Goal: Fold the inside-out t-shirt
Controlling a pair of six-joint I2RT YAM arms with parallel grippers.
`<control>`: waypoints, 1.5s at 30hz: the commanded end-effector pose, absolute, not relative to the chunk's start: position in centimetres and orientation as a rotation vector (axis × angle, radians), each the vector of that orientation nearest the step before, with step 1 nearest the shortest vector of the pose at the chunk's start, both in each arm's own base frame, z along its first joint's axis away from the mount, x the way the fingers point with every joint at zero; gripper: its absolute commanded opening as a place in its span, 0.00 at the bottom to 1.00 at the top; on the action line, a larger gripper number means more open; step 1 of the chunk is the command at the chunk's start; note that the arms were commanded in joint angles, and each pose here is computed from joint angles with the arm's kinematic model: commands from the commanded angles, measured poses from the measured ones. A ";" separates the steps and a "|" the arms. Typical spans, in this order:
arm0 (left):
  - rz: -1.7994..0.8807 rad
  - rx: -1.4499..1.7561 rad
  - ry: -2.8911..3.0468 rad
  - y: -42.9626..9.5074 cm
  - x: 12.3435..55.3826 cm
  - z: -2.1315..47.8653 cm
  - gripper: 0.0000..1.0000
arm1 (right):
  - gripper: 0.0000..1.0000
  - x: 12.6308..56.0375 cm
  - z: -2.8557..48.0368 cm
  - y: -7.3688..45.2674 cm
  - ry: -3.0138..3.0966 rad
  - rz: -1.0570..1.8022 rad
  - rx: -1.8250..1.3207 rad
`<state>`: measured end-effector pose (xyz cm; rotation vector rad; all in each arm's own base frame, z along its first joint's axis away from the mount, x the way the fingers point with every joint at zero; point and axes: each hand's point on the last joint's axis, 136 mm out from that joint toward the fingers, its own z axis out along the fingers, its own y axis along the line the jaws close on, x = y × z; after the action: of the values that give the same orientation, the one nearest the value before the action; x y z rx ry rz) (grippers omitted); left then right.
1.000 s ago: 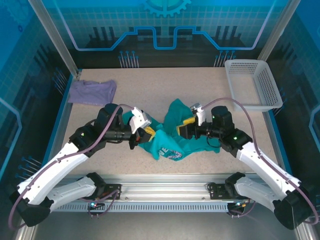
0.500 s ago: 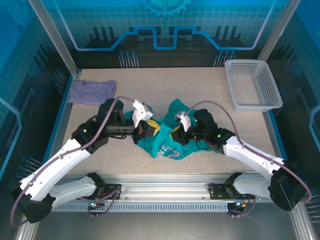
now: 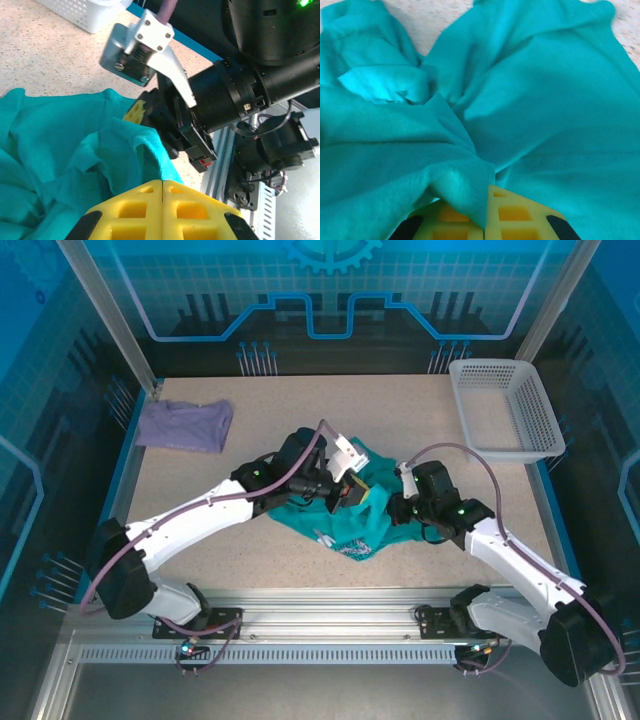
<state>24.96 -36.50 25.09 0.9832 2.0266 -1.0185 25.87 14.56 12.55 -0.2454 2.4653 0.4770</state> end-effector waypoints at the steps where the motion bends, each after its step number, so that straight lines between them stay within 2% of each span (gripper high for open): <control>1: -1.012 0.918 1.922 -36.9 26.3 29.0 0.00 | 0.01 25.8 12.5 12.6 2.497 0.418 -0.185; 5: -0.952 0.876 1.877 -35.7 27.0 31.3 0.00 | 0.00 26.7 14.4 12.2 2.468 0.395 -0.221; 11: -0.839 0.838 1.770 -33.1 26.9 36.9 0.00 | 0.00 27.4 22.4 16.4 2.219 0.611 -0.470; 14: -0.830 0.830 1.758 -32.4 26.4 38.9 0.00 | 0.10 27.8 24.8 17.8 2.168 0.642 -0.540; 19: -0.809 0.896 1.784 -31.9 25.5 38.2 0.00 | 0.41 26.9 25.8 18.3 2.157 0.541 -0.660; 22: -0.834 0.997 1.781 -32.0 24.0 37.4 0.00 | 0.53 25.1 27.0 19.3 2.033 0.630 -0.746; 25: -0.861 1.103 1.776 -31.8 22.3 36.8 0.00 | 0.60 23.6 28.0 20.6 1.934 0.737 -0.828; 29: -0.878 1.210 1.826 -30.9 20.1 35.0 0.00 | 0.62 23.5 27.2 22.3 1.912 0.818 -0.913; 31: -0.885 1.222 1.874 -30.4 19.5 33.7 0.00 | 0.59 23.5 26.3 23.5 1.923 0.888 -0.936; 32: -0.896 1.224 1.889 -30.3 19.2 33.2 0.00 | 0.52 23.5 25.8 24.0 1.933 0.919 -0.942; 34: -0.926 1.215 1.918 -30.0 18.6 32.3 0.00 | 0.27 23.5 24.6 24.9 1.959 0.970 -0.942; 37: -0.937 1.197 1.958 -29.7 18.3 30.6 0.00 | 0.01 24.0 22.0 24.4 2.052 0.943 -0.863; 42: -0.885 0.983 2.095 -28.6 22.0 27.3 0.00 | 0.00 22.3 19.2 24.0 2.129 0.990 -0.842; 45: -0.943 0.842 2.131 -28.1 24.7 26.2 0.02 | 0.00 21.9 17.6 23.7 2.183 0.987 -0.814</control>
<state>22.22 -28.09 26.05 0.9887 2.1323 -0.8828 22.56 23.32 17.73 -0.8298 2.1872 0.9480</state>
